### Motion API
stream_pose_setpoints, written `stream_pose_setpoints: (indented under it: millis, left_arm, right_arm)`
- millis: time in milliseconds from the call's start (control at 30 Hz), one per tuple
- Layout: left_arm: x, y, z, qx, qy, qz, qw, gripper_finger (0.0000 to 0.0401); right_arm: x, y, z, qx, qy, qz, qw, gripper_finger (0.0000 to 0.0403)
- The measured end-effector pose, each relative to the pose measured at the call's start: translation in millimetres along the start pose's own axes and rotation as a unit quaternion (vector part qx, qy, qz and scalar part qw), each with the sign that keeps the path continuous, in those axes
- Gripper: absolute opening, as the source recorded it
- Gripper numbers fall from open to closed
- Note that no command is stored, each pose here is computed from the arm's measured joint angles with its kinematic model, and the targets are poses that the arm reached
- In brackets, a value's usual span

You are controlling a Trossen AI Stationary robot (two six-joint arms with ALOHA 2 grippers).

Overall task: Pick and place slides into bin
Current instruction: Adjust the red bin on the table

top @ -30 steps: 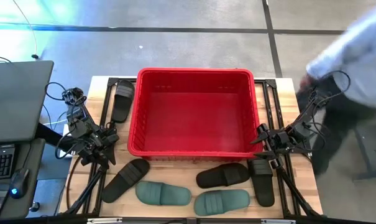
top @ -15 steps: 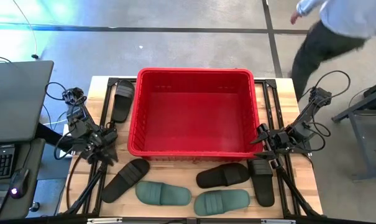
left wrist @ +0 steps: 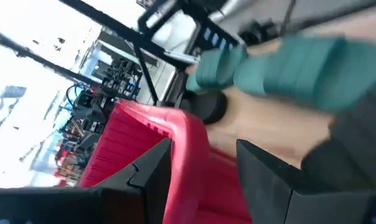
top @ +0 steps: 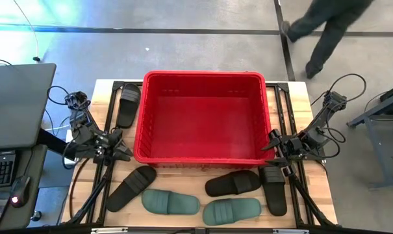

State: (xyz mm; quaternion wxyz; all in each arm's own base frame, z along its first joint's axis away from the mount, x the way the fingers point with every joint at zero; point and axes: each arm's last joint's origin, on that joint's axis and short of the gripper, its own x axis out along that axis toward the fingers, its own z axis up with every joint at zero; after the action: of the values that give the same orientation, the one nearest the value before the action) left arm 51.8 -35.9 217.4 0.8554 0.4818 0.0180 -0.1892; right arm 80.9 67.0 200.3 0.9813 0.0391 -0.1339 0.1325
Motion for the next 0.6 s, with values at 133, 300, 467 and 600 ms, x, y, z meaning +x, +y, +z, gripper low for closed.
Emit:
stream_pose_setpoints:
  millis: [133,300,467,600]
  left_arm:
    - [-1.8,15.6,12.4,-0.155,-0.074,0.061,0.983,0.0163]
    - [-5.8,28.3,19.6,-0.212,-0.121,0.111,0.963,0.0163]
    - [-5.1,26.5,18.6,-0.158,-0.108,0.11,0.975,0.0163]
    - [-6.1,29.6,19.3,-0.146,-0.103,0.134,0.975,0.0163]
  right_arm:
    - [0.0,0.0,0.1,0.0,0.0,0.0,1.0,0.0197]
    - [0.0,0.0,0.1,0.0,0.0,0.0,1.0,0.0197]
    - [0.0,0.0,0.1,0.0,0.0,0.0,1.0,0.0197]
    - [0.0,0.0,0.1,0.0,0.0,0.0,1.0,0.0197]
